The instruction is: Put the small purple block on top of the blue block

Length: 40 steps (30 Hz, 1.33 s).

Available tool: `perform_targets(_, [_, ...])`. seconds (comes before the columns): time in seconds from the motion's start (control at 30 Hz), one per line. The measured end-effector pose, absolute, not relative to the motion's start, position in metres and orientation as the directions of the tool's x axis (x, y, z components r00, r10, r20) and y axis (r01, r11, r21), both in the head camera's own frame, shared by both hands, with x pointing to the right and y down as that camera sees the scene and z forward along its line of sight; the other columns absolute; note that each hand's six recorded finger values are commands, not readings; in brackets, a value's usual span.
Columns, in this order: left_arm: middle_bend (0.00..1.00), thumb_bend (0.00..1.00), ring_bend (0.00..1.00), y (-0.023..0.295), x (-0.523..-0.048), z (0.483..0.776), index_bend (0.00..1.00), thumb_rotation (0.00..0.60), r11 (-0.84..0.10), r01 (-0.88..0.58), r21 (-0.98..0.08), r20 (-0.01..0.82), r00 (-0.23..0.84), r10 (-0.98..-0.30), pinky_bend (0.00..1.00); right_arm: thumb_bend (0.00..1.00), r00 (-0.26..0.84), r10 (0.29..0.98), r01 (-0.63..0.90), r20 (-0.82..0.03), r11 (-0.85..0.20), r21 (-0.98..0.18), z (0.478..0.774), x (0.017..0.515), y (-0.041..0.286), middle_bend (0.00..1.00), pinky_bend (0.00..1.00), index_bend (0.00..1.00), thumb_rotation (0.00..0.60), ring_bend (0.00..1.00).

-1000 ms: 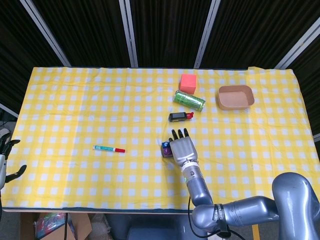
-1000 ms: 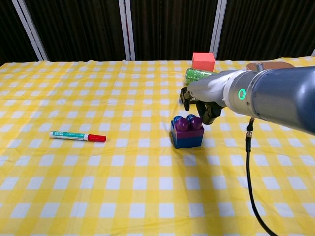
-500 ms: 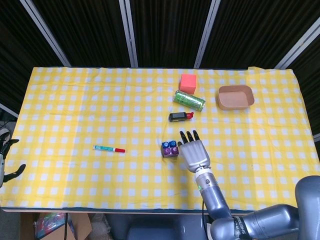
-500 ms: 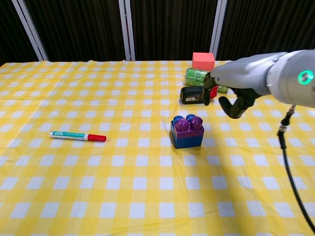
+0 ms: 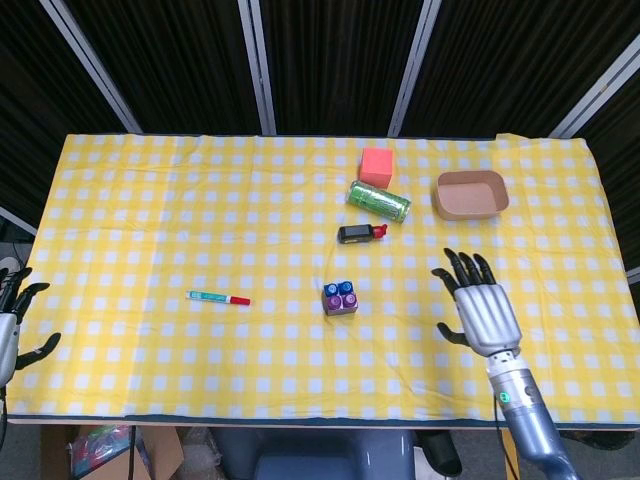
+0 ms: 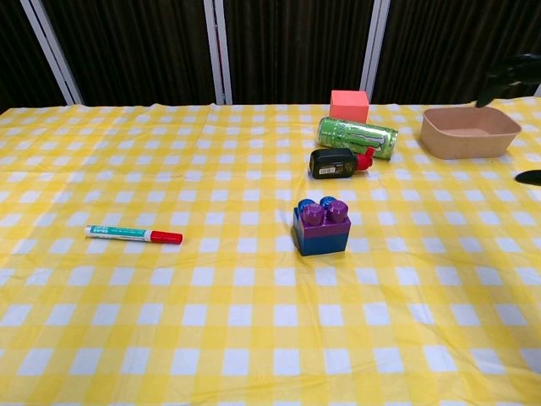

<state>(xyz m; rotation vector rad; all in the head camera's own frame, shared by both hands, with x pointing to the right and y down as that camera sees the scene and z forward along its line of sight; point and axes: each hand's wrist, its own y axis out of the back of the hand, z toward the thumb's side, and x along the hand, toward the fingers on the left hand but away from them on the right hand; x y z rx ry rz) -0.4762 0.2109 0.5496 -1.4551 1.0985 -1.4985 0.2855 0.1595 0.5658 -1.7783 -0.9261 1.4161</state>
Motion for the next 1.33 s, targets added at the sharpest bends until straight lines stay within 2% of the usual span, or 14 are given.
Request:
perform_targets(0.13, [0.09, 0.24, 0.0, 0.212, -0.474, 0.55, 0.24, 0.6, -0.341, -0.035, -0.939, 0.343, -0.053, -0.938, 0.05, 0.29, 0.135, 0.866, 0.175, -0.481, -0.499, -0.849, 0.571, 0.335, 0.174, 0.02, 0.0, 0.22, 0.6, 0.0])
perform_targets(0.4, [0.09, 0.24, 0.0, 0.214, -0.474, 0.547, 0.24, 0.6, -0.334, -0.04, -0.942, 0.336, -0.055, -0.94, 0.05, 0.29, 0.092, 0.869, 0.146, -0.486, -0.494, -0.857, 0.584, 0.41, 0.207, 0.02, 0.0, 0.22, 0.6, 0.0])
perform_targets(0.73, [0.09, 0.24, 0.0, 0.215, -0.477, 0.547, 0.24, 0.6, -0.34, -0.04, -0.94, 0.342, -0.063, -0.938, 0.05, 0.29, 0.038, 0.906, 0.026, -0.422, -0.423, -0.906, 0.586, 0.445, 0.224, 0.02, 0.0, 0.23, 0.6, 0.0])
perform_targets(1.03, [0.1, 0.24, 0.0, 0.215, -0.467, 0.548, 0.24, 0.6, -0.341, -0.043, -0.939, 0.342, -0.036, -0.939, 0.05, 0.29, -0.011, 0.93, 0.031, -0.367, -0.366, -0.93, 0.581, 0.473, 0.223, 0.02, 0.0, 0.23, 0.6, 0.0])
perform_targets(1.33, [0.1, 0.24, 0.0, 0.213, -0.48, 0.542, 0.24, 0.6, -0.301, -0.03, -0.953, 0.303, -0.077, -0.95, 0.05, 0.29, -0.012, 0.942, 0.057, -0.337, -0.336, -0.94, 0.573, 0.474, 0.222, 0.02, 0.0, 0.23, 0.6, 0.0])
